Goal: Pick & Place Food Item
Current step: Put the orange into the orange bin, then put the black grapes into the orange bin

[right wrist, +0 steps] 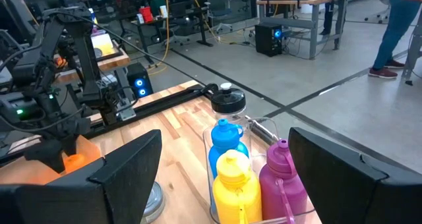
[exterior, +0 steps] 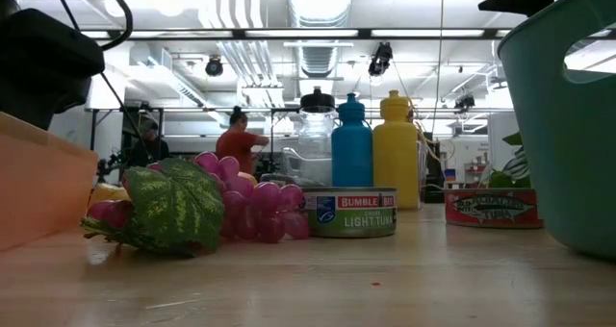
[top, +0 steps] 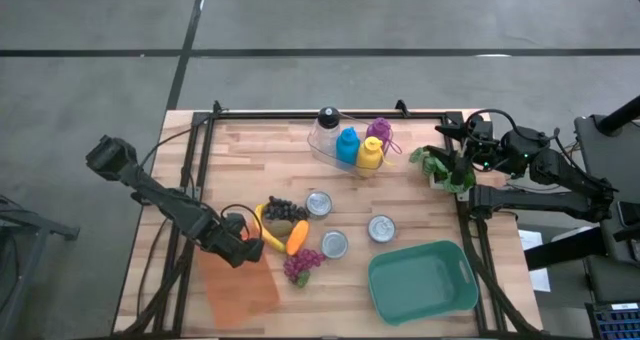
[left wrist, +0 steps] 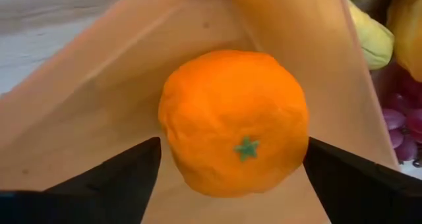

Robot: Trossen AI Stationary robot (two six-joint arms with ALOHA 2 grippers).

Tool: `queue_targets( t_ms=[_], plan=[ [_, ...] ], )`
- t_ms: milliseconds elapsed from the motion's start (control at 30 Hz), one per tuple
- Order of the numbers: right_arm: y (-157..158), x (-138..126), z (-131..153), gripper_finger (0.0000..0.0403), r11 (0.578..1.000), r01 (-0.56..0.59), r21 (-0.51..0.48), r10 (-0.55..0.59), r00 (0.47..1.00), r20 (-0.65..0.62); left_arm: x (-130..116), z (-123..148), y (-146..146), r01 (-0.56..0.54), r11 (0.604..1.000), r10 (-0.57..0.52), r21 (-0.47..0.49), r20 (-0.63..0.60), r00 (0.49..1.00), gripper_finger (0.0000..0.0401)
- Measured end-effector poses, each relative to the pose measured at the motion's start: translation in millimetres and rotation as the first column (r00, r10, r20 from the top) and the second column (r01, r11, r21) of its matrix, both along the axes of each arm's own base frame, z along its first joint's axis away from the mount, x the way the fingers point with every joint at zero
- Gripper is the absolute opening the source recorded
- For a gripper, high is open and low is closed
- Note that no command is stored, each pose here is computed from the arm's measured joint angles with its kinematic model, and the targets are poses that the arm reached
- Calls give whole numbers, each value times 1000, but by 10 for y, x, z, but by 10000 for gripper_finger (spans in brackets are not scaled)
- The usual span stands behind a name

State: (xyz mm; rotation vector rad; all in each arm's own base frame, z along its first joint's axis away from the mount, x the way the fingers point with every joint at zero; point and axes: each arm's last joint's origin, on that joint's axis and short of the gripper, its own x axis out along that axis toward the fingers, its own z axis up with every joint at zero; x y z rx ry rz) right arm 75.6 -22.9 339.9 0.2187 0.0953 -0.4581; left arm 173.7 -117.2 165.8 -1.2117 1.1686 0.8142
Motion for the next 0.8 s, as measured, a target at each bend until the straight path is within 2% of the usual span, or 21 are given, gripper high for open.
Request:
queue_targets(
  t_ms=[267, 567, 700, 800],
  plan=[
    [0, 0, 0, 329, 1000, 1, 0, -1, 1000, -1, 3, 79, -9, 21, 999, -21, -28, 17, 1000, 371],
    [0, 1, 0, 329, 1000, 0, 0, 0, 1000, 0, -155, 614, 115, 52, 999, -52, 0, 80, 995, 372],
    [0, 1, 0, 329, 1000, 0, 0, 0, 1000, 0, -201, 877, 182, 68, 995, -78, 67, 167, 983, 372],
    [0, 0, 0, 329, 1000, 1, 0, -1, 1000, 0, -198, 1058, 240, 93, 981, -130, 172, 222, 966, 372]
  ],
)
